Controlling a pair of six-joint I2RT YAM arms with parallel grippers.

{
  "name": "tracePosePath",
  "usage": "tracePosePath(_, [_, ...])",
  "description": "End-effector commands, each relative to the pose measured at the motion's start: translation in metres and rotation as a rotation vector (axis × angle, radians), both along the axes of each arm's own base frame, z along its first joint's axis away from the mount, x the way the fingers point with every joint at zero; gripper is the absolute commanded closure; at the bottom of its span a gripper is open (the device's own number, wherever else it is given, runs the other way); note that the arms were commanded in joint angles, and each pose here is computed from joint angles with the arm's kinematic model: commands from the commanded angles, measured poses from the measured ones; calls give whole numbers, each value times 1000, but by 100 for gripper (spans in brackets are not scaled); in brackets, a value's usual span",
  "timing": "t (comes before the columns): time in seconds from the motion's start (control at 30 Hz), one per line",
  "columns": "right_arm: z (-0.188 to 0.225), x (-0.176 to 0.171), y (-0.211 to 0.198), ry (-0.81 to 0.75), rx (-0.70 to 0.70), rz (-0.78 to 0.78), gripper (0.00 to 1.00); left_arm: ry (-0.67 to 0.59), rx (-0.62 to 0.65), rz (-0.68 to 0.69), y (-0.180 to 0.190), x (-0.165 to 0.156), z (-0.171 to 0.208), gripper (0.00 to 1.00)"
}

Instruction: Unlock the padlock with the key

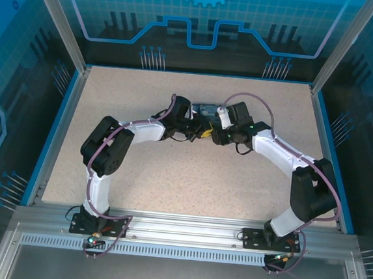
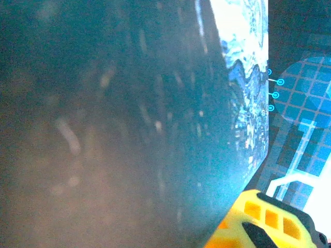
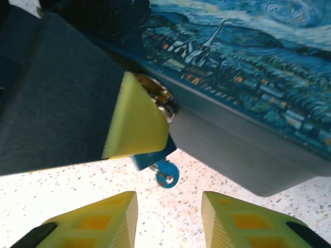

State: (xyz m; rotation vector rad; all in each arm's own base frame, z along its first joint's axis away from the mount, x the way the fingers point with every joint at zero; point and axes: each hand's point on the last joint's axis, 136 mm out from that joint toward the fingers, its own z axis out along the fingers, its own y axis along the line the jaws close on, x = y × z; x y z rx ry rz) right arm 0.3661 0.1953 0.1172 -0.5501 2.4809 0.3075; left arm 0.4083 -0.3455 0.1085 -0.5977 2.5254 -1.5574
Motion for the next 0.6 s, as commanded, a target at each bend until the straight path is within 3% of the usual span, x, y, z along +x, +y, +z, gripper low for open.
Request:
tracePosePath(0.0, [-10,4,1,-43,-67,31,62,-27,-41,-55,-9,-6,29,100])
tracePosePath(0.33, [-22,7,14,-55,-70,68,64,-30,-37,-67,-10,-6,33,100])
tracePosePath(0.57, [-25,15,18,-63,-80,62,71,-24,-34,-72,-10,-7,33,100])
